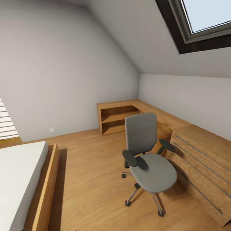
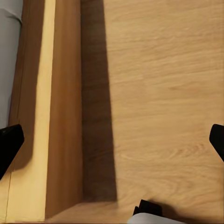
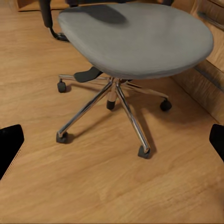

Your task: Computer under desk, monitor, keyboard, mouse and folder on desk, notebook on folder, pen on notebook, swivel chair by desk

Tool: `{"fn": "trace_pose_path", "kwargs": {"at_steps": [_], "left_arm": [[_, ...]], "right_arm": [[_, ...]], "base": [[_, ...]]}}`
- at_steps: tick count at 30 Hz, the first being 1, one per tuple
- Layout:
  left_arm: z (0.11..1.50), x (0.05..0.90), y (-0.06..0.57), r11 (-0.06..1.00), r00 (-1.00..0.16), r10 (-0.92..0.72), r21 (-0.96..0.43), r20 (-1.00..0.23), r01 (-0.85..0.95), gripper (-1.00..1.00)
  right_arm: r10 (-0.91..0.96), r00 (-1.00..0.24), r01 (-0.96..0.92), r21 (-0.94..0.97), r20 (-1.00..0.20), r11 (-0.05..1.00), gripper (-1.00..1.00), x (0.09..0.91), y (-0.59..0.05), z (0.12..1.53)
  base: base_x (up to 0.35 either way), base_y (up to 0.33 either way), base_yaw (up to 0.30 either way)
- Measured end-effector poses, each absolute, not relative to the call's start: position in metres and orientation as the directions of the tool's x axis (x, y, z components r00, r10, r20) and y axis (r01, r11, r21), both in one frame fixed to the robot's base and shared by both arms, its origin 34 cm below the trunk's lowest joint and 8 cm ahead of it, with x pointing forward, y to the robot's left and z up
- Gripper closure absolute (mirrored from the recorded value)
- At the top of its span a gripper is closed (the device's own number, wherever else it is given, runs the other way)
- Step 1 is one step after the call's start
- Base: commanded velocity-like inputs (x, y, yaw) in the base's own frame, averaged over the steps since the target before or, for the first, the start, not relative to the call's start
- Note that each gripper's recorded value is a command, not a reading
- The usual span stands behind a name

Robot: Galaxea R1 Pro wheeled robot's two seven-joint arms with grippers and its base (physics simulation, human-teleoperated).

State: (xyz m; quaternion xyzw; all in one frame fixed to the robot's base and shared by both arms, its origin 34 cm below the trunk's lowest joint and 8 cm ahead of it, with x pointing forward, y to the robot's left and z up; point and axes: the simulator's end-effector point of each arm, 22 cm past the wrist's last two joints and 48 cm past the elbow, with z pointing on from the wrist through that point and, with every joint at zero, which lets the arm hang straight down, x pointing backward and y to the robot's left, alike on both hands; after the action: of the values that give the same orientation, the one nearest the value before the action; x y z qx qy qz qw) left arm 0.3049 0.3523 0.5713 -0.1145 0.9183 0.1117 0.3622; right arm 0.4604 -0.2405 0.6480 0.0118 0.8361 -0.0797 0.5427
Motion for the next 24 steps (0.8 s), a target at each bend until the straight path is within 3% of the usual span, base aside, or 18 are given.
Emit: {"fn": "trace_pose_path", "kwargs": {"at_steps": [24], "left_arm": [[0.5713, 0.3048, 0.3524, 0.949, -0.711, -0.130, 0.122, -0.691, -0.292, -1.00]], "right_arm": [[-0.067, -0.411, 0.106, -0.121, -0.909, 0.987, -1.00, 0.4602, -0.2405, 0.6479]], "base": [[0.000, 0.000, 0.284]]}}
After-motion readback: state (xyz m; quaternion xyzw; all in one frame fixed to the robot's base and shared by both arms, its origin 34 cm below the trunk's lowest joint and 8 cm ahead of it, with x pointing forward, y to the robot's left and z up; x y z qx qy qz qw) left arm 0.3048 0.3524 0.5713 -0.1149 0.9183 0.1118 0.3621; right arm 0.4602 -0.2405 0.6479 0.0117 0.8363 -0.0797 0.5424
